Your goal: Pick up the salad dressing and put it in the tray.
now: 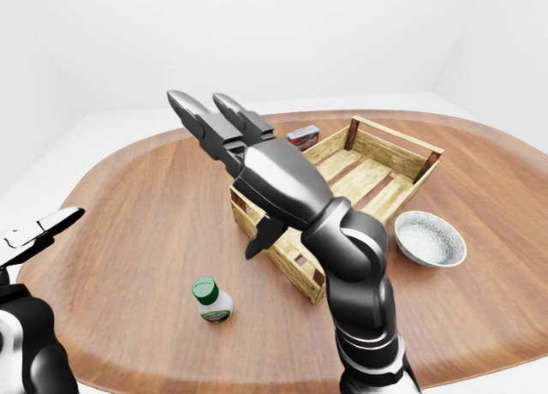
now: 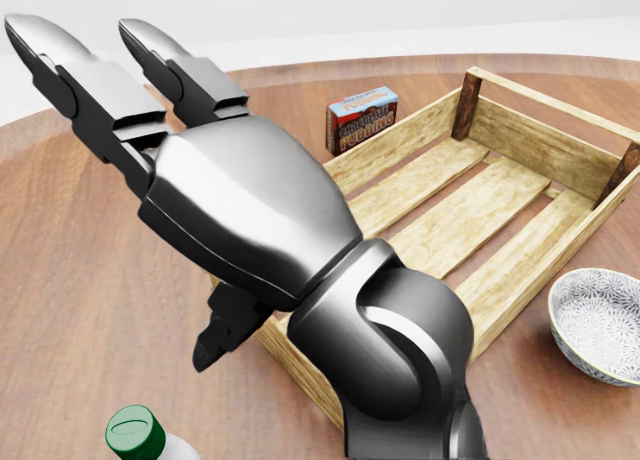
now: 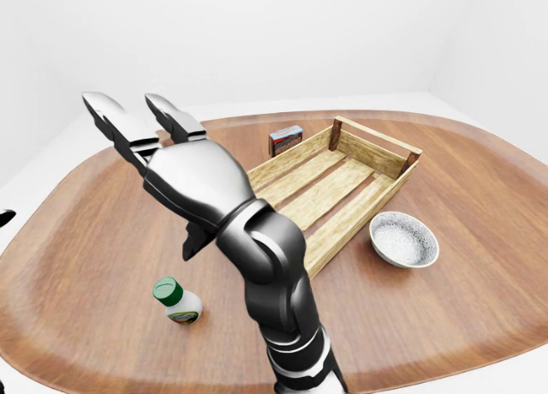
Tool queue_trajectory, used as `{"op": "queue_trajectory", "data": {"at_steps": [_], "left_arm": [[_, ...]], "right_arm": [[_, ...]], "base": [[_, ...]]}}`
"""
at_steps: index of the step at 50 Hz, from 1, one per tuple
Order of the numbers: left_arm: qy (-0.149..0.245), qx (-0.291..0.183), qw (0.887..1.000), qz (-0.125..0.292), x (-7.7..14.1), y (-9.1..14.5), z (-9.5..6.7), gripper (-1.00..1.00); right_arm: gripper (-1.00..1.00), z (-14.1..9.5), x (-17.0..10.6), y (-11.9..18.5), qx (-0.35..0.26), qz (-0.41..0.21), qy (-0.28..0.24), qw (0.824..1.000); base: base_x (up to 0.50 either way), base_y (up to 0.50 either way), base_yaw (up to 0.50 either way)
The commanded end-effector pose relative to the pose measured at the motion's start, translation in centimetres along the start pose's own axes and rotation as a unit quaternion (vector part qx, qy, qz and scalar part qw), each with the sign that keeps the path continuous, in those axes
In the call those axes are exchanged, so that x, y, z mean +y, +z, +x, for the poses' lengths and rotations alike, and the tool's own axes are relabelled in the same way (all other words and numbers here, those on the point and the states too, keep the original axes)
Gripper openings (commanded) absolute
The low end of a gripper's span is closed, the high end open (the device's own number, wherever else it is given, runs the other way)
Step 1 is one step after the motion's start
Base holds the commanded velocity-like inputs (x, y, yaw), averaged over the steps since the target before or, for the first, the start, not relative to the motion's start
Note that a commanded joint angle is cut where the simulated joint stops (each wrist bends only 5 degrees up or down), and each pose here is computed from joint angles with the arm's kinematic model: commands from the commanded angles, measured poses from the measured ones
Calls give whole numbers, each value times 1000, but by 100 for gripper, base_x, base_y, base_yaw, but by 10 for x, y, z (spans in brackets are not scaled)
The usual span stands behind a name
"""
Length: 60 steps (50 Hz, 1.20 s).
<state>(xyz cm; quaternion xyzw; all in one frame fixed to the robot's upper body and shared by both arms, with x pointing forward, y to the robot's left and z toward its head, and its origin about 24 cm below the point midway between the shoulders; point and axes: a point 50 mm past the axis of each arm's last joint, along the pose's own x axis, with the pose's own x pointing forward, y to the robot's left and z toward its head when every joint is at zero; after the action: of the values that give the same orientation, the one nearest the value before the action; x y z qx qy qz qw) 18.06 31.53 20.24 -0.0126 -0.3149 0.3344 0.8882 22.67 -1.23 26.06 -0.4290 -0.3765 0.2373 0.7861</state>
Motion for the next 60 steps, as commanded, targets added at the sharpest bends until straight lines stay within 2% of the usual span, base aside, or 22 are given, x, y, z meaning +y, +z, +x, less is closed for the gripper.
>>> {"op": "queue_trajectory", "data": {"at_steps": [1, 7, 8, 14, 15, 16, 29, 35, 39, 46, 49, 50, 51, 52, 60], "left_arm": [[-5, 6, 1000, -1, -3, -3, -2, 100], [-4, 13, 1000, 0, -2, -6, -2, 100], [-5, 8, 1000, -4, -3, -3, -3, 100], [-4, 13, 1000, -3, -2, -6, -3, 100], [-8, 16, 1000, -4, -5, -6, -6, 100], [-9, 17, 1000, -3, -5, -7, -6, 100], [-9, 15, 1000, -4, -5, -6, -6, 100], [-8, 16, 1000, -4, -5, -7, -6, 100], [-8, 15, 1000, -4, -4, -6, -6, 100], [-9, 13, 1000, -6, -5, -5, -6, 100], [-10, 12, 1000, -6, -6, -5, -6, 100], [-11, 12, 1000, -6, -6, -5, -7, 100], [-11, 12, 1000, -6, -6, -5, -7, 100], [-11, 11, 1000, -6, -6, -4, -7, 100], [-14, 10, 1000, -8, -8, -3, -7, 100]], "right_arm": [[100, 13, 35, 2, 83, -54, 52, 994], [100, 1, 62, -9, 126, -45, 99, 986], [100, -12, 79, -15, 145, -62, 137, 978], [100, -25, 106, -21, 171, -22, 186, 967], [100, -34, 218, -45, 197, 135, 402, 884], [100, -34, 228, -46, 197, 146, 425, 872], [100, -32, 235, -35, 176, 163, 437, 867], [100, -23, 231, -31, 155, 185, 428, 871], [100, -27, 244, -30, 156, 179, 460, 855], [100, -22, 247, -61, 200, 180, 483, 833], [100, -17, 248, -73, 196, 194, 498, 822], [-100, -15, 248, -78, 202, 200, 497, 820], [-100, -13, 248, -85, 208, 227, 489, 816], [-100, -10, 249, -87, 208, 219, 482, 822], [-100, -10, 243, -78, 188, 214, 489, 825]], "base": [[0, 0, 0], [0, 0, 0], [0, 0, 0], [0, 0, 0], [0, 0, 0], [0, 0, 0], [0, 0, 0], [0, 0, 0], [0, 0, 0], [0, 0, 0], [0, 0, 0], [0, 0, 0], [0, 0, 0], [0, 0, 0], [0, 0, 0]]}}
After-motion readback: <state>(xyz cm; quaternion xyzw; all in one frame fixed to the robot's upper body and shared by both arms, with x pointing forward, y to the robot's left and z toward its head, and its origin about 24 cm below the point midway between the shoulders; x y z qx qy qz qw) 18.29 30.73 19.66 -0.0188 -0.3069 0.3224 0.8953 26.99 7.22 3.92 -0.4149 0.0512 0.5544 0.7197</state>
